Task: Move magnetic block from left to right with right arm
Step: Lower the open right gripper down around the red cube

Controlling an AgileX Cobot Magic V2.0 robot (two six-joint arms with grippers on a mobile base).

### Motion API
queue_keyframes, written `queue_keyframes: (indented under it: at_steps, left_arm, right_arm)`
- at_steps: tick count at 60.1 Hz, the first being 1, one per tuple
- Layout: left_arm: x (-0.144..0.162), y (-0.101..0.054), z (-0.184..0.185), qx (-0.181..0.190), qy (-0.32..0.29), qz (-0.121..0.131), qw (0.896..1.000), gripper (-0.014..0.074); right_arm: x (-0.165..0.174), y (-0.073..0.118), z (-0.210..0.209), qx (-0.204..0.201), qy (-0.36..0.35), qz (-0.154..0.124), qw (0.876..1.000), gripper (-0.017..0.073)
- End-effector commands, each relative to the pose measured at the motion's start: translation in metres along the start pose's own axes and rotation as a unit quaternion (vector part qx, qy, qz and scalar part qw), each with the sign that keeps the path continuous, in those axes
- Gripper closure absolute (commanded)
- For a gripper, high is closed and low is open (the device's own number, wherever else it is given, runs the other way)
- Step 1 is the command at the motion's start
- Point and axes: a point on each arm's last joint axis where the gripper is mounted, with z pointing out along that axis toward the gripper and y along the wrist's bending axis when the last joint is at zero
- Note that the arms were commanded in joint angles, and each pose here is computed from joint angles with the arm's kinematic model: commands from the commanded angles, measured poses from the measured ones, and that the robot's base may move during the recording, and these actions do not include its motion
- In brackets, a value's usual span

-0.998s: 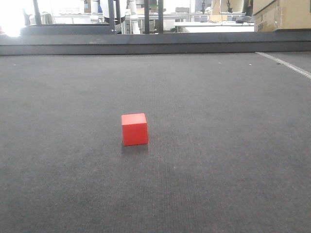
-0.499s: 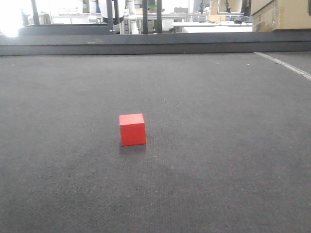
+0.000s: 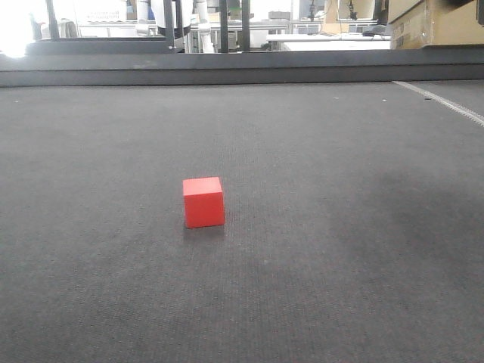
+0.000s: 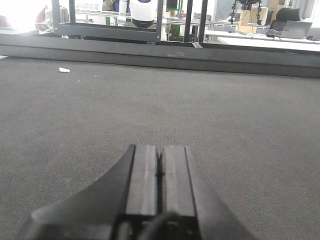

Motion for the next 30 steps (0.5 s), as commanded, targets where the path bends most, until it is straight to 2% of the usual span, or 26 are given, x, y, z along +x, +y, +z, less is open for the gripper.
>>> queue_keyframes:
  at_steps: [1,13,23,30]
  left_arm:
    - [-0.006,0.0,-0.001,0.001,-0.048,-0.004,0.999,0.071]
    - [-0.006,0.0,-0.001,0.001,-0.048,-0.004,0.999,0.071]
    - [-0.006,0.0,-0.001,0.001,-0.048,-0.004,0.999,0.071]
    - [-0.006,0.0,-0.001,0.001,-0.048,-0.004,0.999,0.071]
  right_arm:
    - [-0.027,0.021,0.013,-0.018,-0.003,-0.002,1.0,-0.0034]
    - [-0.051,0.059,0.066,0.005,0.072,0.029,0.997,-0.0034]
    - [-0.052,0.077,0.104,0.039,0.109,0.049,0.992,-0.0034]
    - [-0.044,0.08,0.124,0.057,0.123,0.064,0.989,-0.0034]
